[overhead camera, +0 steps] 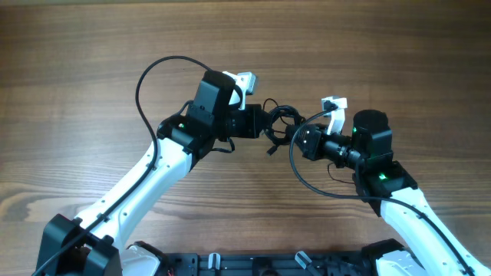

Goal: Untangle cables

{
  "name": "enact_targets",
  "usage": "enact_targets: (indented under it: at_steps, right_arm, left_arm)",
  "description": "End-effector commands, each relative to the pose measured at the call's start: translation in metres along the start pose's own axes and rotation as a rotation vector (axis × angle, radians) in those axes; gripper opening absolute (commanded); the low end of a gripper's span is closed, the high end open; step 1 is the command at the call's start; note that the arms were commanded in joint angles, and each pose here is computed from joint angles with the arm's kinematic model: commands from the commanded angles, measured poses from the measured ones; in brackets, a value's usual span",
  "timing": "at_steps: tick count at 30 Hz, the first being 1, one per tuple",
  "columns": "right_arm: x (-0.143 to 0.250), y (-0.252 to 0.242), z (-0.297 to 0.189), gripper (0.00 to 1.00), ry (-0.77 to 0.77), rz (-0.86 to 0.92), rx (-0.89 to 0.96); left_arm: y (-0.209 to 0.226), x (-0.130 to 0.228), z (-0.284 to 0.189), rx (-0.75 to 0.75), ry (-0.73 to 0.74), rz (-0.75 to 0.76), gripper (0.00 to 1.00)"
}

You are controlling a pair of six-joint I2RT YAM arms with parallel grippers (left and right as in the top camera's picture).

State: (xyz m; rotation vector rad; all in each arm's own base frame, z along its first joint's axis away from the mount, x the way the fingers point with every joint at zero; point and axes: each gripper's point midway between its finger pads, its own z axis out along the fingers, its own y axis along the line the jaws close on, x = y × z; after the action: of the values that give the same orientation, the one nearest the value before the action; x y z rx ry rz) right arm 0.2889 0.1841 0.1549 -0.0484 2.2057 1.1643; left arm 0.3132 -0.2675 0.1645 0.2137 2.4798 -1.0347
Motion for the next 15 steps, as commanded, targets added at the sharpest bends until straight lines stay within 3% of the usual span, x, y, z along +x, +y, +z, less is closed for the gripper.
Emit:
enact_targets:
  at_steps: [1, 10, 15]
  right_arm:
    - [-0.004, 0.009, -0.002, 0.04, -0.007, -0.007, -0.033]
    - [-0.008, 0.012, -0.002, 0.04, -0.023, -0.015, -0.045]
    - [-0.013, 0.023, -0.003, 0.04, -0.035, -0.044, -0.092]
  left_arm:
    - [-0.008, -0.001, -0.006, 0.029, -0.006, 0.026, 0.04]
    - [-0.008, -0.001, -0.006, 0.029, -0.007, 0.042, 0.04]
    - [-0.007, 0.000, -0.006, 0.026, -0.004, 0.143, 0.04]
